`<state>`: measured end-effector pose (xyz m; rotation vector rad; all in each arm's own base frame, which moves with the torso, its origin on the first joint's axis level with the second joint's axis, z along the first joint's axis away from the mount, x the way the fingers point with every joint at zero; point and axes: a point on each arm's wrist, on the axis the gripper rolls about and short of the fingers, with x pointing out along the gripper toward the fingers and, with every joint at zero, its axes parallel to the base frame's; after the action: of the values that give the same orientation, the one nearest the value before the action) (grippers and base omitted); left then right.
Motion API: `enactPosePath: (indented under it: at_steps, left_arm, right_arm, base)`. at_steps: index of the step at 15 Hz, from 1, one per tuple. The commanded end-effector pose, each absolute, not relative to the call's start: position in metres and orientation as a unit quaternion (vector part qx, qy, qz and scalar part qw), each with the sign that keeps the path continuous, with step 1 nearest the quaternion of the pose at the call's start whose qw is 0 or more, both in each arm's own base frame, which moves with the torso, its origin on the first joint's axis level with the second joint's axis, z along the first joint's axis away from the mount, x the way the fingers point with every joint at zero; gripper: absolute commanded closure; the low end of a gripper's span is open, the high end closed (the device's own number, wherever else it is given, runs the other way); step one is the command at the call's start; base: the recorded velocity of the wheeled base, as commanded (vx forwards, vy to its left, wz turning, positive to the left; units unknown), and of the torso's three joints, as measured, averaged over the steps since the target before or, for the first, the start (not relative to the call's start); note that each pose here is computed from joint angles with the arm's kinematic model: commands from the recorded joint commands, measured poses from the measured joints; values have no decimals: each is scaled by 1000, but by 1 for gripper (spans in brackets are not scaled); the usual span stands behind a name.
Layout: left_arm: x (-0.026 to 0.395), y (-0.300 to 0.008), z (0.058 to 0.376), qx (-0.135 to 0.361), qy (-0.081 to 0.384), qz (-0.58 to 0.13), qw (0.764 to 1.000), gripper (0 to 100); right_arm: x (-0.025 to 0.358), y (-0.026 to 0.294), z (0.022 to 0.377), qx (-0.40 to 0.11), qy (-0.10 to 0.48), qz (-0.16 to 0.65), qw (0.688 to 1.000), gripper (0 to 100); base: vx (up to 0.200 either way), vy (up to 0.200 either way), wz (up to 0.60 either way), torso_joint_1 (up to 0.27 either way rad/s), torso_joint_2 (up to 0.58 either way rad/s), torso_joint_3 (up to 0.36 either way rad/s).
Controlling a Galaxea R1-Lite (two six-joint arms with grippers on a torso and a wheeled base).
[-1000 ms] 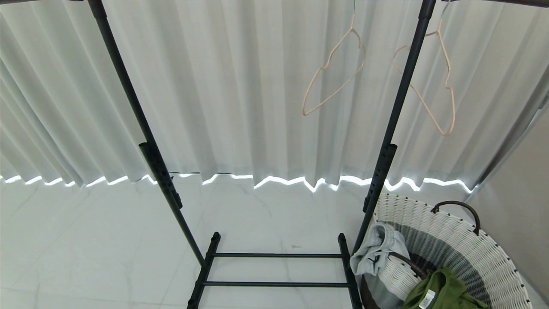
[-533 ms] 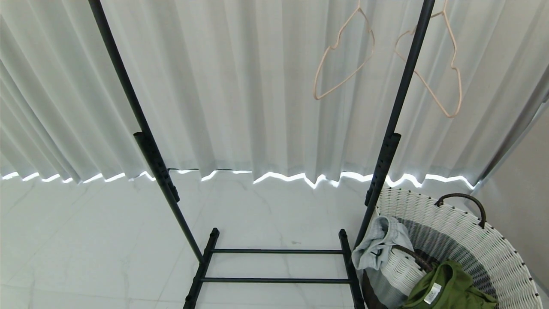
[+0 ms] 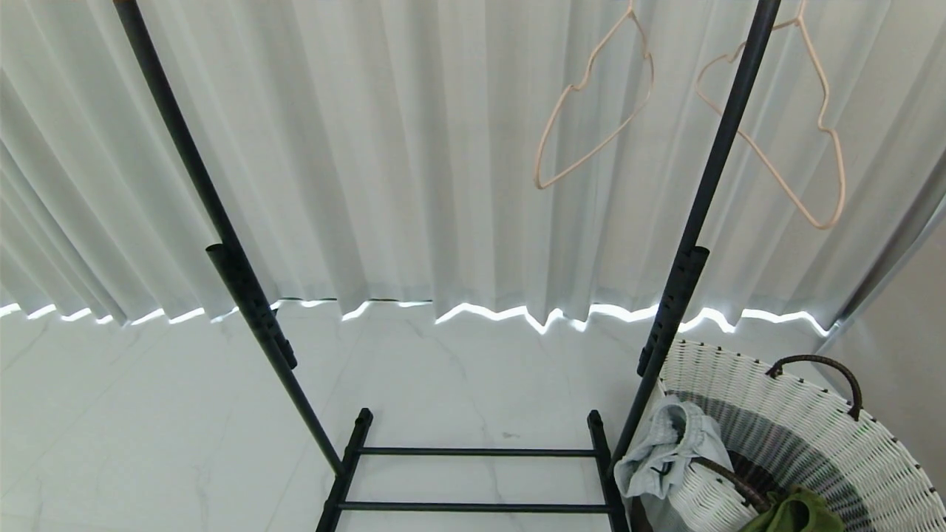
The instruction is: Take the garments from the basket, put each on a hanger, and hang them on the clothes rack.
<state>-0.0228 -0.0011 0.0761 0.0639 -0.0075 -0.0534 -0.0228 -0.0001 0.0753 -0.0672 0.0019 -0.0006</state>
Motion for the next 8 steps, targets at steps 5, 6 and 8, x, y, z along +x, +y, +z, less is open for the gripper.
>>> enactPosePath:
  at_steps: [5,6,8]
  left_arm:
    - [-23,-1,76,15,-3,-22,1000,0]
    - [-23,-1,76,15,-3,-22,1000,0]
    - [-23,-1,76,15,-3,-22,1000,0]
  right_arm:
    - [-27,1,133,-25,-27,61,997,0]
    - [-22,0,159,-19,-15,78,997,0]
    - [9,3,185,-38,72,94,992,0]
  base:
    - [0,0,0,0,0,0]
    - [0,0,0,0,0,0]
    - [0,0,0,0,0,0]
